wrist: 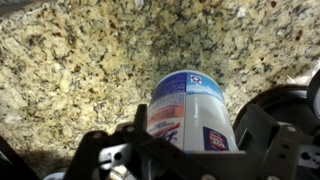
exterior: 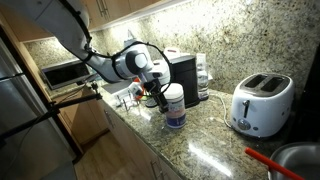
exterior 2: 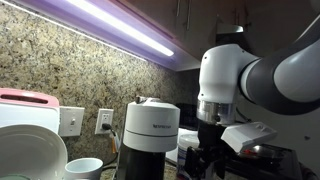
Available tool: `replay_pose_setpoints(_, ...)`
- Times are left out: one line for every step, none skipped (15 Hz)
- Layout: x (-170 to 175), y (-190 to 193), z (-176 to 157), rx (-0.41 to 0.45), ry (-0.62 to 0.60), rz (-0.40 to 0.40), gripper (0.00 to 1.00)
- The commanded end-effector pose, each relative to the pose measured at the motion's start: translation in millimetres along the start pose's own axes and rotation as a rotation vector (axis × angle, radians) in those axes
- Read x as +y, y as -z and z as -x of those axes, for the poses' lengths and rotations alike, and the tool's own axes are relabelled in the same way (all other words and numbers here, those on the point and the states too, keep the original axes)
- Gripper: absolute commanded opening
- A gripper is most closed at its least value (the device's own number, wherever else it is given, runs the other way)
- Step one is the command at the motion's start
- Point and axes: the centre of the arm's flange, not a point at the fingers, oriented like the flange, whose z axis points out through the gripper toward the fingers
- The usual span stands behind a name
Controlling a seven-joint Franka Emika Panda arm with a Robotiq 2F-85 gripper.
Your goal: Slide the tin forward
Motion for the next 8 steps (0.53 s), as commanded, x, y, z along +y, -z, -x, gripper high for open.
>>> replay_pose_setpoints(-2, -13, -13, 0.074, -0.023, 0.053, 1.00)
replay_pose_setpoints(1, -16, -16, 0.092, -0.038, 0.074, 1.00)
replay_pose_setpoints(4, -18, -19, 0.101, -0.063, 0.065, 1.00)
replay_pose_setpoints(6, -18, -20, 0.115, -0.077, 0.061, 1.00)
replay_pose_setpoints(6, -17, -23, 0.132, -0.096, 0.045, 1.00)
replay_pose_setpoints(8, -12, -24, 0.150, -0.108, 0.012, 1.00)
replay_pose_setpoints(8, -8, -25, 0.180, -0.116, -0.024, 1.00)
replay_pose_setpoints(8, -1, -26, 0.219, -0.121, -0.055, 1.00)
